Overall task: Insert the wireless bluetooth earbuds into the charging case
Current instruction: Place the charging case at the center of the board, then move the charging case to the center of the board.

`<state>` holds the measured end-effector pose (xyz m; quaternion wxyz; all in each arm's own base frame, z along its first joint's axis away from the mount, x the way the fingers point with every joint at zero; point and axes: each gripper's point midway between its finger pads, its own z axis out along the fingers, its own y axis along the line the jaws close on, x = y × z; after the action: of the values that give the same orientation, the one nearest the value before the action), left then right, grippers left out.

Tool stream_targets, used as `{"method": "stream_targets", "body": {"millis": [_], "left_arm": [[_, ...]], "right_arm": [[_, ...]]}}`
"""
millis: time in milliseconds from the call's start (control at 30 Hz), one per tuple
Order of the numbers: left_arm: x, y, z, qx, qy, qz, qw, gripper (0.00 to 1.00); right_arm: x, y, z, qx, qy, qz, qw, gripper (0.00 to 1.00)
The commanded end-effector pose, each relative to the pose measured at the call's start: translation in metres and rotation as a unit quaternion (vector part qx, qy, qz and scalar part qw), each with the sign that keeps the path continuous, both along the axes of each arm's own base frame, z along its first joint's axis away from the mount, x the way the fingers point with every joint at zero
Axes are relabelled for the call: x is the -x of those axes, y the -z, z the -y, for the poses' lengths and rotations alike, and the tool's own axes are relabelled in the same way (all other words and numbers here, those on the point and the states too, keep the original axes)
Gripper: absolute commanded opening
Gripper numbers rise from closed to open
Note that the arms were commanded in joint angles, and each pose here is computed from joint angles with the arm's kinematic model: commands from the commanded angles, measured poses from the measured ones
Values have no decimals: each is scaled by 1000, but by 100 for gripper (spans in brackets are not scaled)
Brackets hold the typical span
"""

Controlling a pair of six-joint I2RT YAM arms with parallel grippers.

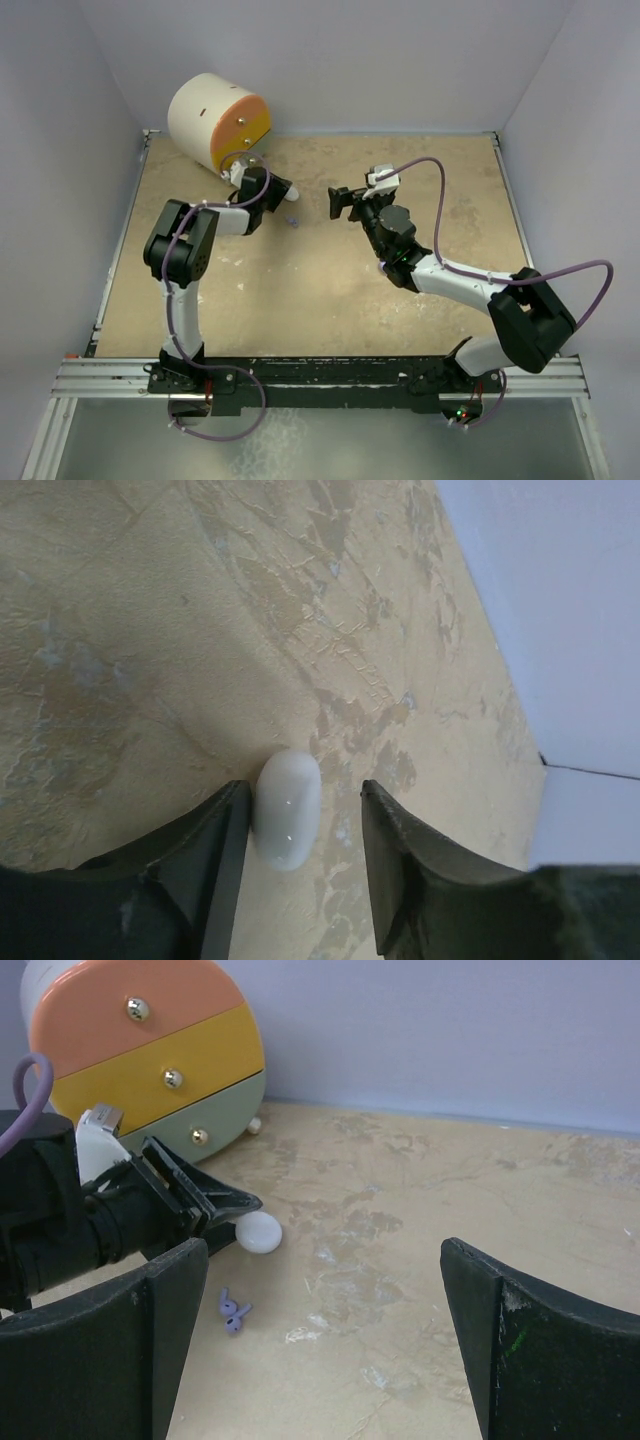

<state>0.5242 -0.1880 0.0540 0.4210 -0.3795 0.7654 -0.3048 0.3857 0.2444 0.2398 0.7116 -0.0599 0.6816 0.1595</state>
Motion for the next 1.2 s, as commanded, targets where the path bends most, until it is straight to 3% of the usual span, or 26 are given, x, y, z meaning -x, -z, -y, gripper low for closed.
{"method": "stream_targets", "body": {"millis": [0,133,333,467,733,1167], "left_arm": [[-14,-28,-5,2,6,32,999,53],[-7,-33,-20,-5,-8,24,1000,64],[14,-69,-50,-13,-40,36,998,70],[34,-95,-52,-26,-23,45,998,72],[79,-116,1,-34,97,55,993,70],[133,-116,79,-40,215,58,974,63]], "right_arm": [[2,-19,-2,-23,-10,13,1000,100],[-1,-14,-5,-30,-9,-13,999,100],[4,47,-13,-38,2,-173,984,100],[22,76,-4,-69,24,-244,967,100],[59,124,9,-99,46,-340,934,100],[88,145,48,-145,141,-388,899,100]]}}
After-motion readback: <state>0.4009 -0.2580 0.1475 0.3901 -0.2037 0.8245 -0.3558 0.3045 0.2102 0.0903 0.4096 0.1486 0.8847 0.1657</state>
